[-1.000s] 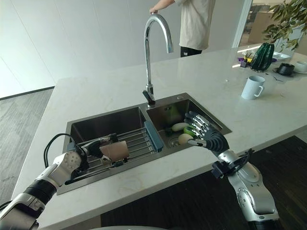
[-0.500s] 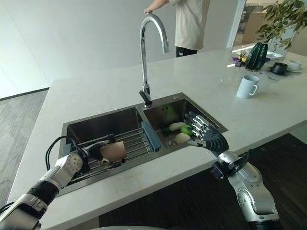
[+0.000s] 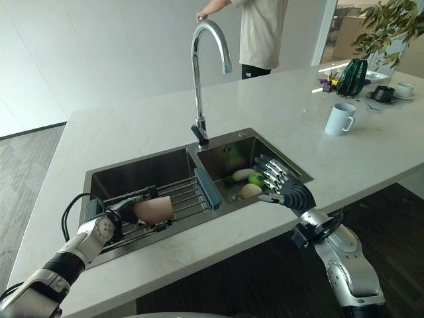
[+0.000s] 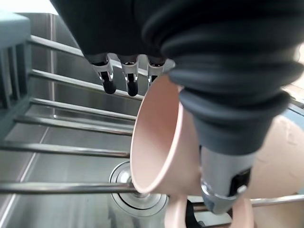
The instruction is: Place the dishes in the dishwasher.
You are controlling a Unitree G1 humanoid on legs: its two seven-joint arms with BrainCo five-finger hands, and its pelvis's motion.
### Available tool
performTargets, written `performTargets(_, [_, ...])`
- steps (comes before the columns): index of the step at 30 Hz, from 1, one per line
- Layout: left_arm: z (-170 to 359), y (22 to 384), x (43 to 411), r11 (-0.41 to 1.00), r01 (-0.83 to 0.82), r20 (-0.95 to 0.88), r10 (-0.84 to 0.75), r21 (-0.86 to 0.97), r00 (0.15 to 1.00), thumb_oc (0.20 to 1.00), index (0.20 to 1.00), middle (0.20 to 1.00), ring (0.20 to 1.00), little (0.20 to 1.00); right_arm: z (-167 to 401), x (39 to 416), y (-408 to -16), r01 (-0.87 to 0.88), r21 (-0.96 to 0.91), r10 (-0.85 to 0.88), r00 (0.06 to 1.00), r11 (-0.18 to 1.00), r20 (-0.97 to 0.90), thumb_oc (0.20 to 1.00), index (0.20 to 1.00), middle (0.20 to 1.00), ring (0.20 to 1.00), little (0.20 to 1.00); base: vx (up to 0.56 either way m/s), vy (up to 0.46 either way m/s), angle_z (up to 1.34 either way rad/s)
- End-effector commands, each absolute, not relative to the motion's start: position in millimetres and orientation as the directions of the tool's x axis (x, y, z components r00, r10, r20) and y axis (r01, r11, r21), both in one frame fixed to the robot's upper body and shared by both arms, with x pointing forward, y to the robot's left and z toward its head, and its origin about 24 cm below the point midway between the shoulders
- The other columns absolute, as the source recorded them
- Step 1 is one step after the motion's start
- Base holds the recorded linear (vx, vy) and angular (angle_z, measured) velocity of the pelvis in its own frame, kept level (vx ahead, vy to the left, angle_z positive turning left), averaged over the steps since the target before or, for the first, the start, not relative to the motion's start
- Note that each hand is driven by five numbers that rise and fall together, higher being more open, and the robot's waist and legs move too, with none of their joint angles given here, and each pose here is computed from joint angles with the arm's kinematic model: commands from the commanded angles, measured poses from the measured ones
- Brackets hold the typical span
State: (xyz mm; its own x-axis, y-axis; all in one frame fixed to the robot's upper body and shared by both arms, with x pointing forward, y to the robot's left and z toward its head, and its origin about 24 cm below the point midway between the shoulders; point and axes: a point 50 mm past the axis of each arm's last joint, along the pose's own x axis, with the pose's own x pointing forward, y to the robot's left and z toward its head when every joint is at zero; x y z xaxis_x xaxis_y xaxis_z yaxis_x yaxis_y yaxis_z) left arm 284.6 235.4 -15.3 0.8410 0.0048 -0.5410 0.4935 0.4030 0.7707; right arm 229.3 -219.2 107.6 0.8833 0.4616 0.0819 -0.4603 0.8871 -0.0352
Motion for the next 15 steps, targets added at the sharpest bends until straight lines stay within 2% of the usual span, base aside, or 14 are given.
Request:
performTargets(1, [16.5, 248.8, 311.2, 0.35, 0.379, -0.427, 0.07, 0.857, 0.901, 1.0, 1.0, 1.0, 1.0, 1.0, 140.2, 234.3, -208.8, -0.488, -0.113, 0.501, 0.837, 0.866, 0.22, 1.0, 1.0, 1.0, 1.0, 1.0, 0.0, 0.005, -0.09])
performTargets(15, [15.7, 247.9, 312.9, 0.308, 0.422, -0.461, 0.062, 0.853, 0.885, 1.0, 1.0, 1.0, 1.0, 1.0, 140.4, 233.9, -206.2, -0.497, -0.121, 0.511, 0.832, 0.859, 0.217, 1.0, 1.0, 1.0, 1.0, 1.0, 0.0, 0.0, 0.0])
